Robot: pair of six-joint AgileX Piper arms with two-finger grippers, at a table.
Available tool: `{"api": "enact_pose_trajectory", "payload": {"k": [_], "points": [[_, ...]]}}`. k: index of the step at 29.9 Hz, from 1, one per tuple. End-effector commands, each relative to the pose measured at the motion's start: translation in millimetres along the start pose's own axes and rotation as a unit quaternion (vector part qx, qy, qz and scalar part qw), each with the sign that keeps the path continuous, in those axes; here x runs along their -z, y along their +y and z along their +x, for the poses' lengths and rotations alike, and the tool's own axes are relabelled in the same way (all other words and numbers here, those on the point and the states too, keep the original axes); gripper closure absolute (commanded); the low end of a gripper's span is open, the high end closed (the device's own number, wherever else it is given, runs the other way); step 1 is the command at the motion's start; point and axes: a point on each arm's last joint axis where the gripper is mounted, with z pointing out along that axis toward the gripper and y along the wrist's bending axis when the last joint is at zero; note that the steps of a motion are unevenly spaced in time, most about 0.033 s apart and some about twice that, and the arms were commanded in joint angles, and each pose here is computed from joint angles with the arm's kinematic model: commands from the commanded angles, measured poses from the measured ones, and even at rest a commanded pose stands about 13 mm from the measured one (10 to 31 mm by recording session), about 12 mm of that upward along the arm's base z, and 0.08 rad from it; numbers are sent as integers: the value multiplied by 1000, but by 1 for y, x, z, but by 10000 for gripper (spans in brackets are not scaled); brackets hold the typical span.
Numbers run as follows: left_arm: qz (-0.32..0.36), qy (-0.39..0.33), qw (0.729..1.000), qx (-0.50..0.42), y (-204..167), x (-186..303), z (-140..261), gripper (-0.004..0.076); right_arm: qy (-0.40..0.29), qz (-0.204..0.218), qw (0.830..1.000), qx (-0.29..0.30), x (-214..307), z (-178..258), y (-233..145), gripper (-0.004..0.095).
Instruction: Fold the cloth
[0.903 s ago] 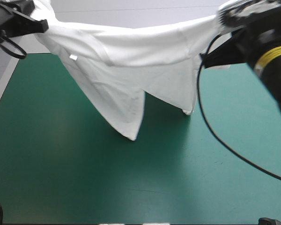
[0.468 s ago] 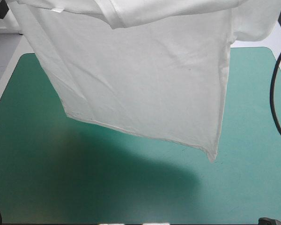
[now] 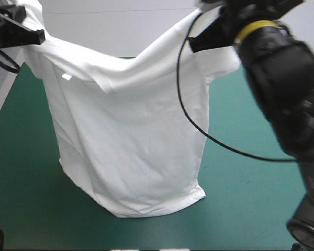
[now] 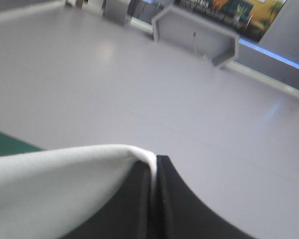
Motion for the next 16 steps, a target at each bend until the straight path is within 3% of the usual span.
{"api": "enact_pose_trajectory", "payload": {"k": [1, 4, 8, 16], "points": [[-7, -10, 1000, 8, 3, -29, 13, 734, 62, 29, 997, -19, -55, 22, -6, 926], [-12, -8, 1000, 19, 5, -68, 35, 734, 98, 44, 993, -38, -106, 46, -10, 926], [-10, -10, 999, 52, 6, -128, 69, 734, 86, 84, 991, -62, -158, 69, -27, 926], [-6, 9, 994, 105, 8, -228, 130, 734, 128, 54, 987, -82, -233, 122, -15, 926]]}}
